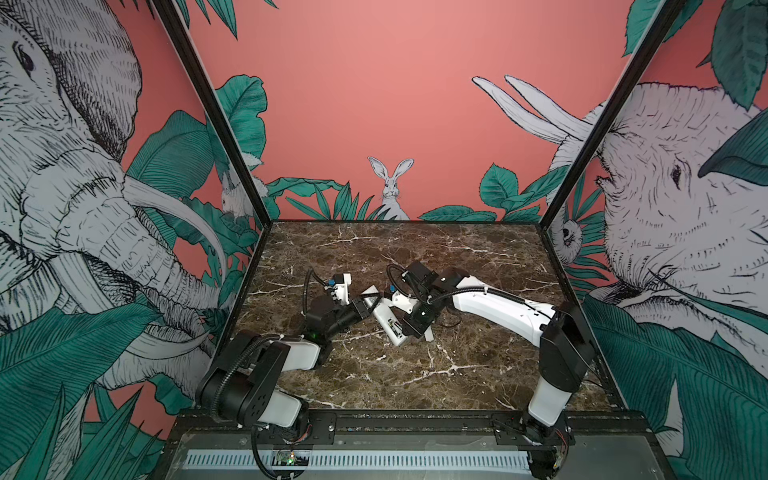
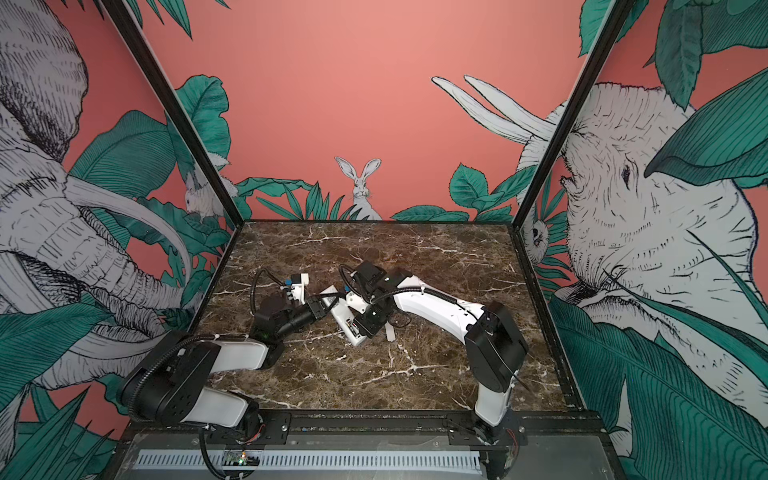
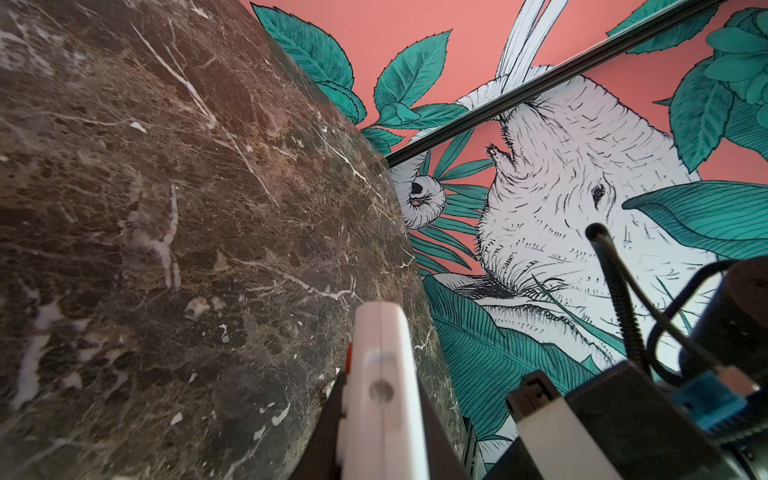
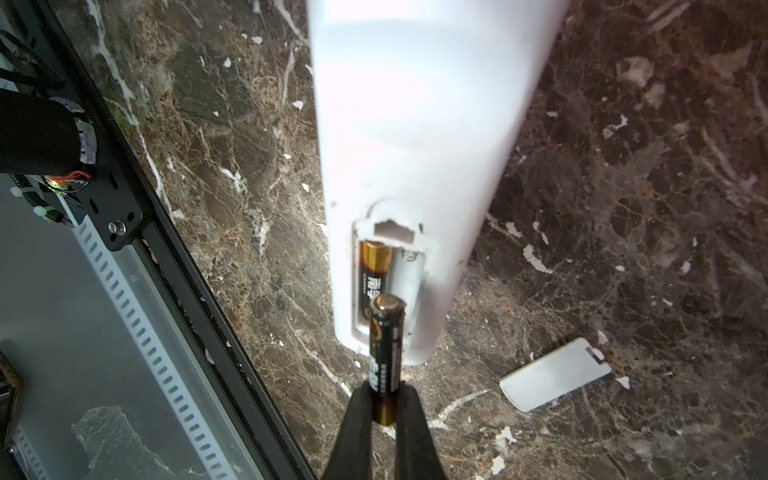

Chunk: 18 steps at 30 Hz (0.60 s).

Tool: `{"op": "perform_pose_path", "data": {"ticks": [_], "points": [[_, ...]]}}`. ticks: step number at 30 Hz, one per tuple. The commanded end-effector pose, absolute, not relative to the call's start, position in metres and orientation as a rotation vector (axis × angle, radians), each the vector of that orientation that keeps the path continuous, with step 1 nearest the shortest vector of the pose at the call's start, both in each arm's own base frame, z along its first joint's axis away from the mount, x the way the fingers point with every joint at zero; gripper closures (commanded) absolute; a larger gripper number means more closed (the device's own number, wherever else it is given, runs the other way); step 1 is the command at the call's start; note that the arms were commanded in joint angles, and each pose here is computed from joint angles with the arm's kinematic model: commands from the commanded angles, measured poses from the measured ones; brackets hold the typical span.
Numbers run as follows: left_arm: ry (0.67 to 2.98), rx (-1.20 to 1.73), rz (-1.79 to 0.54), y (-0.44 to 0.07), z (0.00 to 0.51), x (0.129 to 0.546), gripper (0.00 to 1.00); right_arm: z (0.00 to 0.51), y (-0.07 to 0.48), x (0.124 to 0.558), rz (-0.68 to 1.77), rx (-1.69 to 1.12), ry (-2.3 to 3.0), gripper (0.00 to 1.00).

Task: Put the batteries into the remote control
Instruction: 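Lower the battery into the compartment beside the first battery with the right gripper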

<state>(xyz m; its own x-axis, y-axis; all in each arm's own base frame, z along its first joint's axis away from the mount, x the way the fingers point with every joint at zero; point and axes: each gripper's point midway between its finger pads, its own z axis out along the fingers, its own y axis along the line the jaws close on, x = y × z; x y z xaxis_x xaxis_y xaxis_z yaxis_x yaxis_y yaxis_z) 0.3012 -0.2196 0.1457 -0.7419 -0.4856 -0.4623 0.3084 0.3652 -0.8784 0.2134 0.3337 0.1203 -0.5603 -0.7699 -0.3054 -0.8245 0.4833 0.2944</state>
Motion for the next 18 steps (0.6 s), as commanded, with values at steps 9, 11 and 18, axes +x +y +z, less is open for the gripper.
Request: {"op": "perform_pose_path", "data": {"ticks": [9,11,18], "points": [[1.865,-0.153,-1.460,-0.2163,0.1586,0.3022,1.00,0.1157,0.3380,0.2135,0.606,-1.420,2.606,0.99],[1.866,-0.155,-1.462,-0.2164,0.1583,0.3023,1.00,0.1151,0.3380,0.2139,0.600,-1.418,2.608,0.99],[1.865,-0.159,-1.467,-0.2166,0.1572,0.3026,1.00,0.1139,0.3393,0.2161,0.589,-1.407,2.615,0.98]]}}
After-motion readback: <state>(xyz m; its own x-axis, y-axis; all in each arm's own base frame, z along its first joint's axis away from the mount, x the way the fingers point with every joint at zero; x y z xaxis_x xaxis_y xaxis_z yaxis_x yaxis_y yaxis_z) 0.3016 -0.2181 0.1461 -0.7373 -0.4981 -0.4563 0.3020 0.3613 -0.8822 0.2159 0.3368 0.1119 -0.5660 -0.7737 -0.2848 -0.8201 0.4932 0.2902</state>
